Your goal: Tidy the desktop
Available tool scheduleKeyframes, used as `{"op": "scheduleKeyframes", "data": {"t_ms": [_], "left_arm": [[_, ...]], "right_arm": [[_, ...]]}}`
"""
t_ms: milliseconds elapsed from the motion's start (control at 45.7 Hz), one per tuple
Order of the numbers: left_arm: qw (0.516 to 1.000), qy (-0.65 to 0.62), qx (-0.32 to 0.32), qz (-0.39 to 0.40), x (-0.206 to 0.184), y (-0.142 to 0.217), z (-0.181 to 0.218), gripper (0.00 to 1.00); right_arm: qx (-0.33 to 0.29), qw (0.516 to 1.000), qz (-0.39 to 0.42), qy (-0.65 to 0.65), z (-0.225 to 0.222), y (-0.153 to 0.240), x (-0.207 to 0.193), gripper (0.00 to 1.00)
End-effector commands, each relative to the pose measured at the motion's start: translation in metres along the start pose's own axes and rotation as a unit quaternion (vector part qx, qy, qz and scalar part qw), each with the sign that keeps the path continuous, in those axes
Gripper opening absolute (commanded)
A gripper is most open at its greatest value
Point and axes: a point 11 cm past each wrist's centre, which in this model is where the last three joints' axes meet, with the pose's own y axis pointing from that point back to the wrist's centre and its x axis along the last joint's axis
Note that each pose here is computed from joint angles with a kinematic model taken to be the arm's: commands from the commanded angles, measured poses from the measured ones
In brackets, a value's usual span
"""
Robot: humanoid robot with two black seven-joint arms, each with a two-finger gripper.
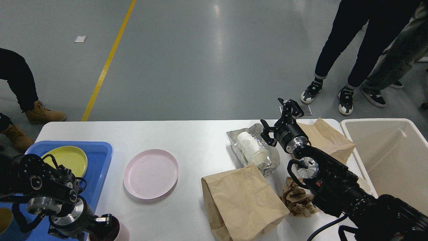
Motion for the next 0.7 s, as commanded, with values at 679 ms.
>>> {"op": "scheduleKeyframes", "data": {"t_ms": [679], "left_arm": [[0.999,-0.009,0.013,-0.031,-0.0023,0.0025,0.0002,0.0]], "right_arm": [[0.0,1.0,0.0,0.0,0.0,0.0,0.0,1.0]]}}
